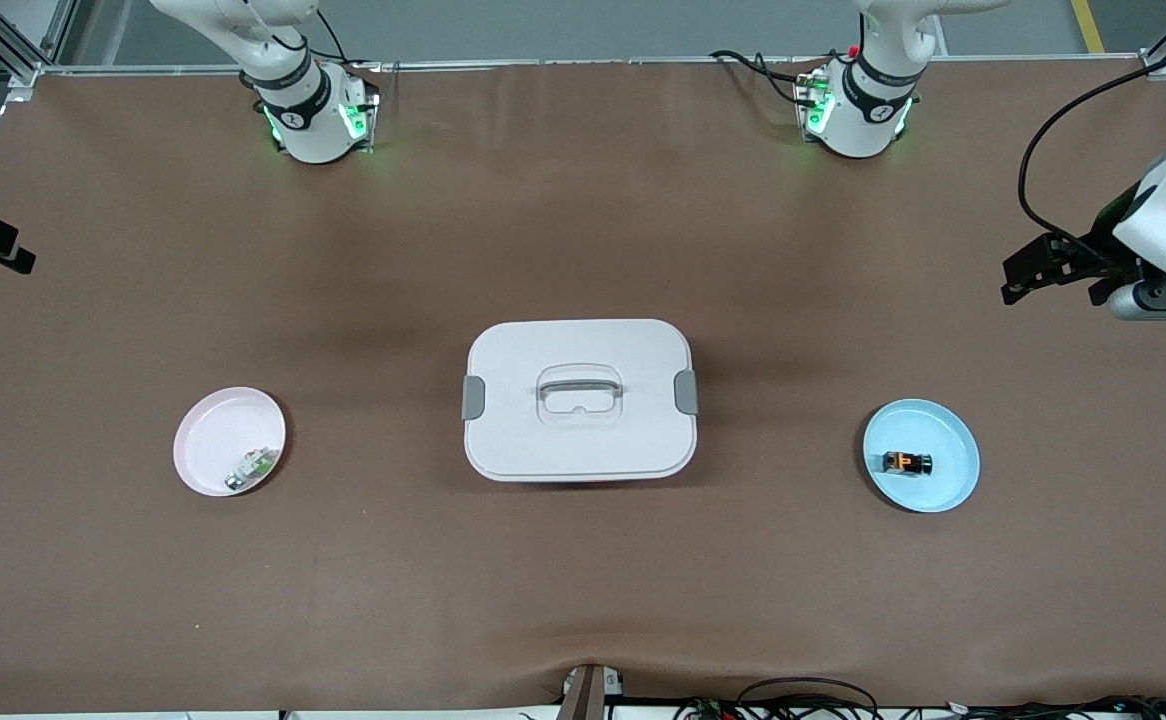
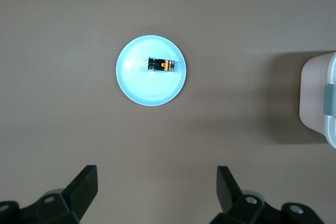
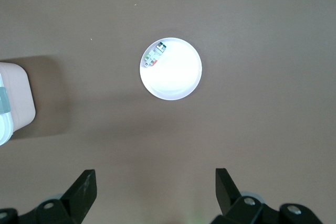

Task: Transfer orange switch to right arm and place
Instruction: 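Move the left gripper down toward the black-orange switch on the blue plate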

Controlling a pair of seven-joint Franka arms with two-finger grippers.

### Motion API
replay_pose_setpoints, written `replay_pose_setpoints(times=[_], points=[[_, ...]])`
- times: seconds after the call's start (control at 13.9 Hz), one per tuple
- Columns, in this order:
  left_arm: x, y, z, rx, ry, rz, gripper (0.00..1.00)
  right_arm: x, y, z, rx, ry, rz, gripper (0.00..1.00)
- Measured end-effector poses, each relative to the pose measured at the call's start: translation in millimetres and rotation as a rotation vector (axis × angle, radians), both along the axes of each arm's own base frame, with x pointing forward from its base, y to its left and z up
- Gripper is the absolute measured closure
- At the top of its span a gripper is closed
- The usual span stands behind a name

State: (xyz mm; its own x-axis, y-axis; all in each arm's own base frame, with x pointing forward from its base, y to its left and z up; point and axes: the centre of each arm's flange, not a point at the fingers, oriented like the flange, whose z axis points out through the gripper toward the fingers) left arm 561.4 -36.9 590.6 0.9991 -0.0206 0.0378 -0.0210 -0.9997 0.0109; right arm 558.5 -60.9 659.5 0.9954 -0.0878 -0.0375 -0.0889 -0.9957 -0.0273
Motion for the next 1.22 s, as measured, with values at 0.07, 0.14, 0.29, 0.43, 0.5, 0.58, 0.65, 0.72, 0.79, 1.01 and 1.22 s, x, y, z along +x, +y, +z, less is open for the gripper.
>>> replay_pose_setpoints(times=[0.07,0.14,0.29,0.43,0.5,0.58,0.65,0.72,0.79,1.01,1.22], points=[[0.0,0.0,0.0,0.000,0.000,0.000,0.00,0.0,0.0,0.0,0.000,0.000,0.000,0.00],[0.0,0.0,0.0,0.000,0.000,0.000,0.00,0.0,0.0,0.0,0.000,0.000,0.000,0.00],[0.1,0.1,-0.1,0.000,0.000,0.000,0.00,0.0,0.0,0.0,0.000,0.000,0.000,0.00],[0.4,0.7,-0.3,0.000,0.000,0.001,0.00,0.0,0.0,0.0,0.000,0.000,0.000,0.00],[1.1,0.7,0.4,0.000,-0.001,0.001,0.00,0.0,0.0,0.0,0.000,0.000,0.000,0.00],[3.4,0.7,1.0,-0.001,-0.004,0.001,0.00,0.0,0.0,0.0,0.000,0.000,0.000,0.00],[7.3,1.1,-0.2,-0.002,-0.003,0.001,0.00,0.0,0.0,0.0,0.000,0.000,0.000,0.00],[11.7,2.4,-3.5,-0.004,0.001,0.003,0.00,0.0,0.0,0.1,0.000,0.000,0.000,0.00],[15.9,5.2,-7.8,-0.005,0.007,0.008,0.00,0.0,0.0,0.1,0.000,-0.001,0.000,0.00],[25.5,13.0,-25.3,-0.007,0.036,0.020,0.00,0.1,0.0,0.2,0.000,-0.001,0.000,0.00],[40.7,9.8,-57.4,-0.011,0.070,0.015,0.00,0.3,0.0,0.4,0.000,-0.003,0.000,0.00]])
